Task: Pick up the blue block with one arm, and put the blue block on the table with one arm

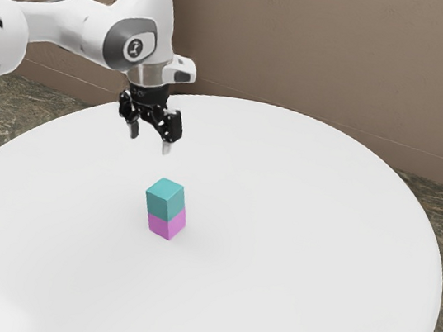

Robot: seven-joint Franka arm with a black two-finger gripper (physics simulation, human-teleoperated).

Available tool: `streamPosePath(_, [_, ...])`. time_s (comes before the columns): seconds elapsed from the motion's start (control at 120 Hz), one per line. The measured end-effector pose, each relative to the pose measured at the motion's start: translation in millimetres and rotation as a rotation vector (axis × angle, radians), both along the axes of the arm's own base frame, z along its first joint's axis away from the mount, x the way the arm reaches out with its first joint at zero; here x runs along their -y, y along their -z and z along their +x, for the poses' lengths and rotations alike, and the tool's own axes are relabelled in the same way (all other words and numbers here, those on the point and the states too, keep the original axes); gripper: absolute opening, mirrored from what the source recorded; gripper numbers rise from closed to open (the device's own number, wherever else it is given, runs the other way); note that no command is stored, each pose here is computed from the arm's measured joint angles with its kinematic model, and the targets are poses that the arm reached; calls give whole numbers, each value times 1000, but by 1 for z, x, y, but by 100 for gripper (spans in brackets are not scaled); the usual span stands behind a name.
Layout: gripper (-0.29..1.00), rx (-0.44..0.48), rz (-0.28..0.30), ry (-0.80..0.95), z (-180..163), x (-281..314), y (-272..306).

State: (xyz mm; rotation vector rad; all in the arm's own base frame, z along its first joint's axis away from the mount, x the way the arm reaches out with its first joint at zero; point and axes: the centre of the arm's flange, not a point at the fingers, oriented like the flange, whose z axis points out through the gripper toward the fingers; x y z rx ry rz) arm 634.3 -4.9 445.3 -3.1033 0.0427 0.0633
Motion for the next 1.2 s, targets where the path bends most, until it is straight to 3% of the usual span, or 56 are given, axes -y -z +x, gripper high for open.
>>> streamPosePath(0.225, [70, 14, -26, 5, 15, 9, 62])
streamPosePath(0.583, [70, 41, -30, 34, 17, 15, 80])
streamPosePath(1.2, [67, -51, -46, 26, 20, 9, 150])
